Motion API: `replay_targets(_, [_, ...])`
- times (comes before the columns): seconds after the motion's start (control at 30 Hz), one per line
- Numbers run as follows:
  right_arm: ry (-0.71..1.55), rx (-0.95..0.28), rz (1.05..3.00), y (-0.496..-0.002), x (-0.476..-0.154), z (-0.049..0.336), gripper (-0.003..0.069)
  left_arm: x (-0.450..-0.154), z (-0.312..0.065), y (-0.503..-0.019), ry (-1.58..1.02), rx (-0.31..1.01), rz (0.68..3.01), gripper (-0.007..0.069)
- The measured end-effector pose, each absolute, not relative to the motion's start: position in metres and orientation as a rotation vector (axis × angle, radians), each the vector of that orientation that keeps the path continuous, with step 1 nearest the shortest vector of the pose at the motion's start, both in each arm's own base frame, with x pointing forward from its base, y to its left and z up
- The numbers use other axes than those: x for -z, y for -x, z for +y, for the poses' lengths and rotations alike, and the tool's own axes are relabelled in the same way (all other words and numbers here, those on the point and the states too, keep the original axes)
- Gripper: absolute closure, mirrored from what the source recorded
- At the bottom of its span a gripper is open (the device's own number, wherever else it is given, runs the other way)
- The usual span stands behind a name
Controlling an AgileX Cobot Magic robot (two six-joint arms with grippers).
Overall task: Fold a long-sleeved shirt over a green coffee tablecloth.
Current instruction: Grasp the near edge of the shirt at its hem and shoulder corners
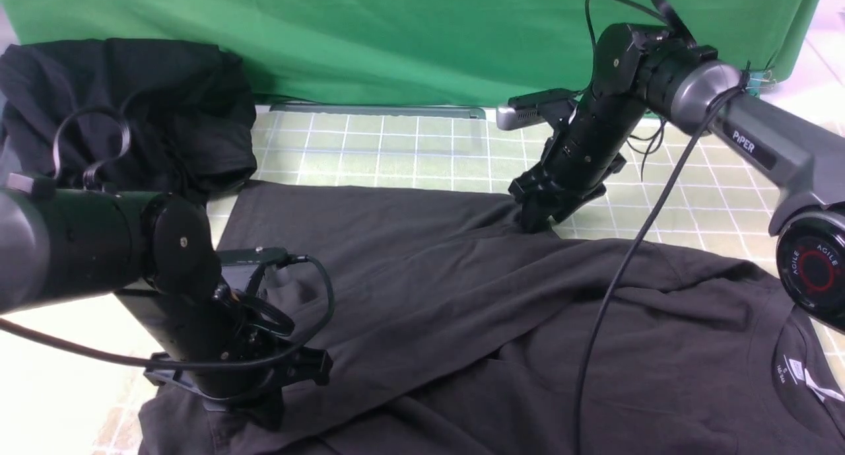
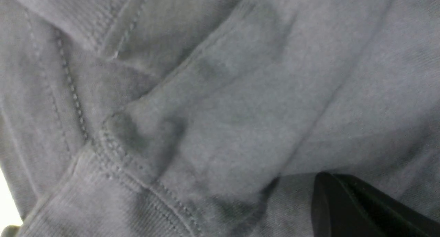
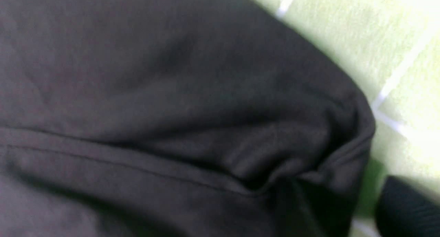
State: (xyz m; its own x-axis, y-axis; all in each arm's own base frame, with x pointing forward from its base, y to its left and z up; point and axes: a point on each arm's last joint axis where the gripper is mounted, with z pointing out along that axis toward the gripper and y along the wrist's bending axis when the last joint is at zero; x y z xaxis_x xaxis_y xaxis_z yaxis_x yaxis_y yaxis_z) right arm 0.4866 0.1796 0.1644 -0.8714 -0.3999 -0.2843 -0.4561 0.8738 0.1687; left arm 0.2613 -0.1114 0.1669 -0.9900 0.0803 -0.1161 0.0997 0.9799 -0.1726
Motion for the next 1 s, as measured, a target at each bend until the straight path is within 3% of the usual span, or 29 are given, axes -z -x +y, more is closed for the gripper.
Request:
replay_targets(0.03, [0.65, -0.344, 2.801, -0.487, -0.165, 0.18, 0.0429, -0.167, -0.111, -0.261, -0.138, 0.271, 3.018, 0.0634])
replay_targets(0.07, [0.65, -0.374, 2.787, -0.487, -0.164, 0.182, 0.0537, -0.167, -0.111, -0.261, -0.138, 0.271, 3.02, 0.0634])
replay_targets(0.17, [0.645, -0.429, 2.762, -0.488, -0.166, 0.186, 0.0632, -0.167, -0.111, -0.261, -0.136, 0.271, 3.02, 0.0634])
replay_targets(0.33, [0.668, -0.429, 2.73, -0.491, -0.172, 0.187, 0.0642, -0.167, -0.111, -0.261, -0.141, 0.266, 3.02, 0.0634])
replay_targets(0.47, [0.689, -0.341, 2.657, -0.498, -0.191, 0.184, 0.0641, -0.167, -0.11, -0.26, -0.151, 0.255, 3.033, 0.0634])
replay_targets(0.67, [0.694, -0.25, 2.593, -0.506, -0.194, 0.181, 0.0638, -0.167, -0.11, -0.26, -0.152, 0.253, 3.04, 0.0632])
replay_targets(0.73, [0.682, -0.242, 2.572, -0.508, -0.193, 0.181, 0.0615, -0.167, -0.11, -0.26, -0.152, 0.253, 3.04, 0.0632])
replay_targets(0.8, [0.675, -0.23, 2.554, -0.511, -0.192, 0.181, 0.0523, -0.167, -0.11, -0.259, -0.156, 0.248, 3.04, 0.0632])
replay_targets(0.83, [0.674, -0.229, 2.555, -0.511, -0.192, 0.181, 0.0512, -0.167, -0.11, -0.259, -0.158, 0.247, 3.04, 0.0632])
replay_targets(0.87, [0.675, -0.223, 2.57, -0.509, -0.195, 0.18, 0.0407, -0.172, -0.109, -0.258, -0.171, 0.241, 3.032, 0.0632])
replay_targets(0.93, [0.688, -0.219, 2.602, -0.503, -0.204, 0.178, 0.0312, -0.181, -0.107, -0.255, -0.182, 0.235, 3.021, 0.0632])
replay_targets(1.0, [0.702, -0.208, 2.625, -0.496, -0.218, 0.175, 0.0277, -0.191, -0.106, -0.252, -0.192, 0.237, 2.999, 0.0631])
